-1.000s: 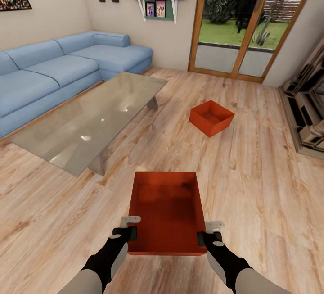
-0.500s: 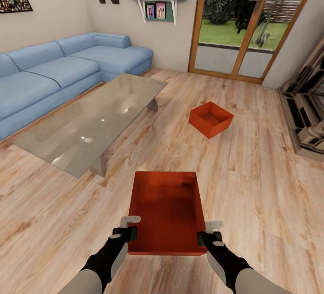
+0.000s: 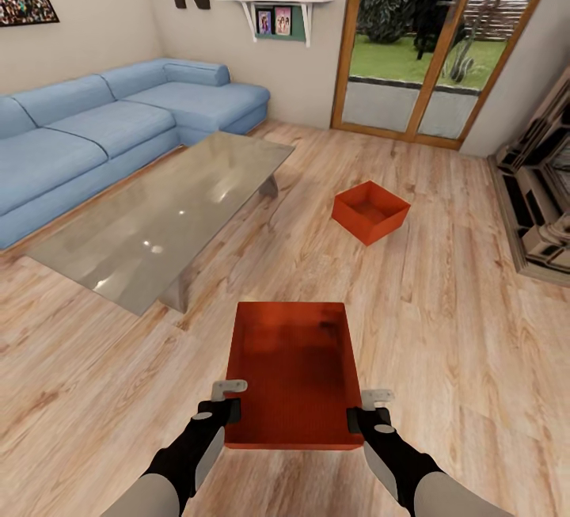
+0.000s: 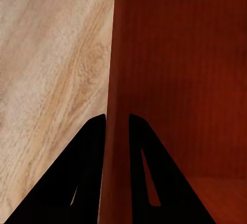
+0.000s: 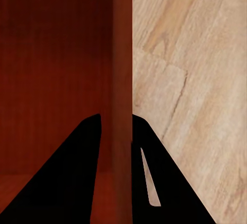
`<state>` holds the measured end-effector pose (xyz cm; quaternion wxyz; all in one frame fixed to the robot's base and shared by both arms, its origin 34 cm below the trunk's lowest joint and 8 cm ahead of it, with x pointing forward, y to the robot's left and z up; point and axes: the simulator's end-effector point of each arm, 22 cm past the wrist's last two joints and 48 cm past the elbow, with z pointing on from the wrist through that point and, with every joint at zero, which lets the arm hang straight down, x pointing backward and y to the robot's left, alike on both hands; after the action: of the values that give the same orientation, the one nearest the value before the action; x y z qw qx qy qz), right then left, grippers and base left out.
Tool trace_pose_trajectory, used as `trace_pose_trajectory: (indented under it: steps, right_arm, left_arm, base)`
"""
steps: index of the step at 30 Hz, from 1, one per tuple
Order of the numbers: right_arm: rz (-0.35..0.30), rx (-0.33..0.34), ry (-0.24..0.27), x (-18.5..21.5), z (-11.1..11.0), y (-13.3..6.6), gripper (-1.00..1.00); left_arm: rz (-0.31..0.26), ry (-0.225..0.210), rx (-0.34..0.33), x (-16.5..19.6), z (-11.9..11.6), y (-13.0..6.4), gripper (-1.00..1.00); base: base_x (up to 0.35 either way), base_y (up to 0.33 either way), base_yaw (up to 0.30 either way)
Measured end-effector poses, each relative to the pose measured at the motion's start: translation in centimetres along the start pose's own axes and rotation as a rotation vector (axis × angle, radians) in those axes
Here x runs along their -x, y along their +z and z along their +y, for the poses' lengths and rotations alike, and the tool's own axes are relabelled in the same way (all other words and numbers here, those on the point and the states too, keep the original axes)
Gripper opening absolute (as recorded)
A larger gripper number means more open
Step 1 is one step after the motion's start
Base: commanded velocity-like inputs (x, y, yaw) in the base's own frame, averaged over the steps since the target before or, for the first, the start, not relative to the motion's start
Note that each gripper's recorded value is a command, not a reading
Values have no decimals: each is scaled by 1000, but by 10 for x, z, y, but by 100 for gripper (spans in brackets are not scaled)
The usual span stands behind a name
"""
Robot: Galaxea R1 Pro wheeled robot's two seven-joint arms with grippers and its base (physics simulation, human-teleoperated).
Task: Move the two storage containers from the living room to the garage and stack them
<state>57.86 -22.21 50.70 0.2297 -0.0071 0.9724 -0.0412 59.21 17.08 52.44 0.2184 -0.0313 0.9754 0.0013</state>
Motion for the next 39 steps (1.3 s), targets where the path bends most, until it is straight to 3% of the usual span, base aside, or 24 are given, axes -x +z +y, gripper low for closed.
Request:
trace_pose_trajectory:
  steps: [39]
  right_arm:
    - [9, 0, -6, 18, -4, -50, -100]
  left_arm:
    - [9, 1, -4, 15, 1, -50, -100]
  base:
    - [0, 0, 0]
